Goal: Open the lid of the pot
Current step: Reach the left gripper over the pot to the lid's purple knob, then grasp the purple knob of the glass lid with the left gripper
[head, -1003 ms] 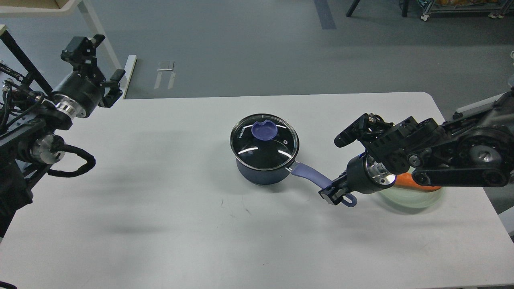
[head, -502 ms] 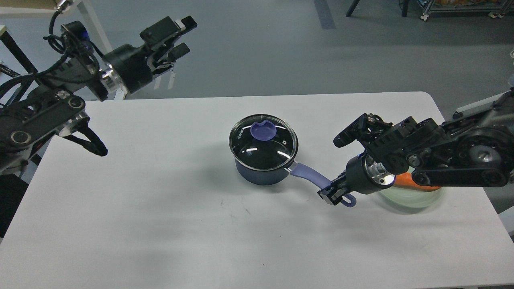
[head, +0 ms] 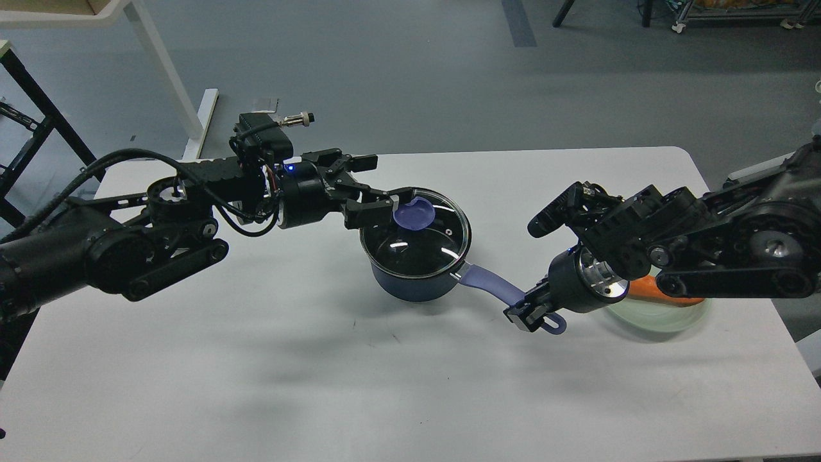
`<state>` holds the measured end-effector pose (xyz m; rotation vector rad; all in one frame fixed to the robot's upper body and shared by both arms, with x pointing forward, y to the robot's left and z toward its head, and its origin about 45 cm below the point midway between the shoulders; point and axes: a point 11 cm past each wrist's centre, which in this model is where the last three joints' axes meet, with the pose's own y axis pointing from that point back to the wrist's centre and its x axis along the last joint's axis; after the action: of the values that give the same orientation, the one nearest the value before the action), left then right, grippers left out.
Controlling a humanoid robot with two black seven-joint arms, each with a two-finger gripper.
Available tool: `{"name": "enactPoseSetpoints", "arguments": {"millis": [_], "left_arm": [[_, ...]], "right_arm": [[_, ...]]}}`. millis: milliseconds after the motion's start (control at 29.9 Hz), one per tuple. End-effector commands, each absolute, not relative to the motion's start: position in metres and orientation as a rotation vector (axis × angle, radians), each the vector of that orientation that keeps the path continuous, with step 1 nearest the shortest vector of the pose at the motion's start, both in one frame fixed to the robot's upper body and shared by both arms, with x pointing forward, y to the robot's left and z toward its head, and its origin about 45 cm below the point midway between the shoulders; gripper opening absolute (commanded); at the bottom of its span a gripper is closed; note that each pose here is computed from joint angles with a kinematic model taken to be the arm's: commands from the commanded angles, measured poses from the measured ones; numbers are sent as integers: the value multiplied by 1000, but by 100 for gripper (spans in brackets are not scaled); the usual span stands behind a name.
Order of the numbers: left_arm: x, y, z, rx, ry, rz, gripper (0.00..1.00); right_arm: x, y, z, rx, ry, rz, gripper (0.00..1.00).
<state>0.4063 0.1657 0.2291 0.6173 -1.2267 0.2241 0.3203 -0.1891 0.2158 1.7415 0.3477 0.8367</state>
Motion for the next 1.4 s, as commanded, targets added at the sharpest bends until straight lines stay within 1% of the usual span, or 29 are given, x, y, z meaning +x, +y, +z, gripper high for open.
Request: {"name": "enactPoseSetpoints", "arguments": {"millis": [0,401,769,836,903,1070,1170,1237,1371], "left_arm": [[402,159,221,626,-1257,182,99],[396,152,194,644,-1309,121,98],[403,150,182,672,-1314,122,94],[402,149,182,667,-1316,122,92],[402,149,182,667,-1316,123,88],[401,148,180,666,-1311,122,86],[400,149,179,667,-1309,120,81],[399,149,177,671,-1309,111,77],[395,153,170,683,-1310,78,64]], "right_arm": [[319,-188,216,1743,355,838,26],[318,-185,216,1744,364,843,26],[320,-180,220,1738,368,861,26],[320,-180,219,1738,368,859,26],[320,-180,219,1738,368,859,26],[320,-179,219,1737,370,861,26],[320,-179,219,1737,374,862,26],[319,-178,219,1737,375,863,26],[319,-178,218,1738,378,862,26]]}}
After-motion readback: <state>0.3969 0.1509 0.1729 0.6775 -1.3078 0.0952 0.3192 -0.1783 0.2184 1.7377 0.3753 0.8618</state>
